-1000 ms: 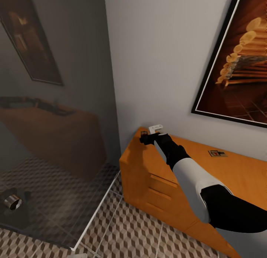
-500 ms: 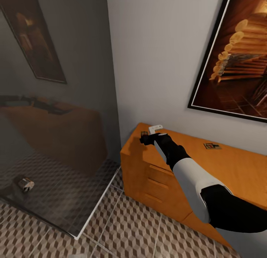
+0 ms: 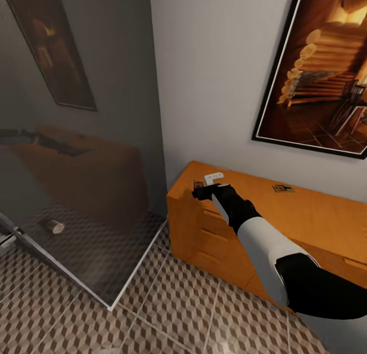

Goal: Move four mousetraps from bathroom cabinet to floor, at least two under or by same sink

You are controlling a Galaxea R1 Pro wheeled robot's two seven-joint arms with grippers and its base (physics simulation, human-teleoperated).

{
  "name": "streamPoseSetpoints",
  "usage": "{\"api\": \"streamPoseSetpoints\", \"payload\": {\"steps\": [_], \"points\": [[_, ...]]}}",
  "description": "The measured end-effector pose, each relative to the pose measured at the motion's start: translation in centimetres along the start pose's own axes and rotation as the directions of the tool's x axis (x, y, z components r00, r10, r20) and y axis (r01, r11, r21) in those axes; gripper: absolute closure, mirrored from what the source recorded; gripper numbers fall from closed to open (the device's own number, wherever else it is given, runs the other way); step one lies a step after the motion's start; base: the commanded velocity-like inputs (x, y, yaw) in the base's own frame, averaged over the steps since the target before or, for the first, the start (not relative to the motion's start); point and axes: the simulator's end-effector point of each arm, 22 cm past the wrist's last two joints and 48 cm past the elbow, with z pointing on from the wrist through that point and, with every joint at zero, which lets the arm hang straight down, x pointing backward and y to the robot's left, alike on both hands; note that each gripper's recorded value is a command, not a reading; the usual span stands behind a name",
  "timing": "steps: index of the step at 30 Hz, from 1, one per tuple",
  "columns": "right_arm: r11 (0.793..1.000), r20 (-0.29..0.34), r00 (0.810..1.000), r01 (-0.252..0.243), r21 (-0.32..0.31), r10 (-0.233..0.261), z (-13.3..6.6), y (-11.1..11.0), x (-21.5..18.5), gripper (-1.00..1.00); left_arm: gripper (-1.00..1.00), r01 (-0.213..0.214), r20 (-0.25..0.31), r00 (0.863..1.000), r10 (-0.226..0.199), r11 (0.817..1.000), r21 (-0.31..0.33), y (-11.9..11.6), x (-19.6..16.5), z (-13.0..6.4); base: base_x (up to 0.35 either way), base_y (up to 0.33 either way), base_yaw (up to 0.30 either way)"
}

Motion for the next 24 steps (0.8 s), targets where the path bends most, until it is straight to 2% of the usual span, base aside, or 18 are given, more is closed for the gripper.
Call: {"api": "streamPoseSetpoints", "payload": {"steps": [24], "points": [[1.000, -0.031, 1.000, 0.000, -0.004, -0.001, 0.4, 0.1, 1.5, 1.00, -1.00, 0.000, 0.000, 1.000, 0.000, 1.000, 0.000, 0.0, 0.0, 0.0, -0.334, 0.000, 0.000]]}}
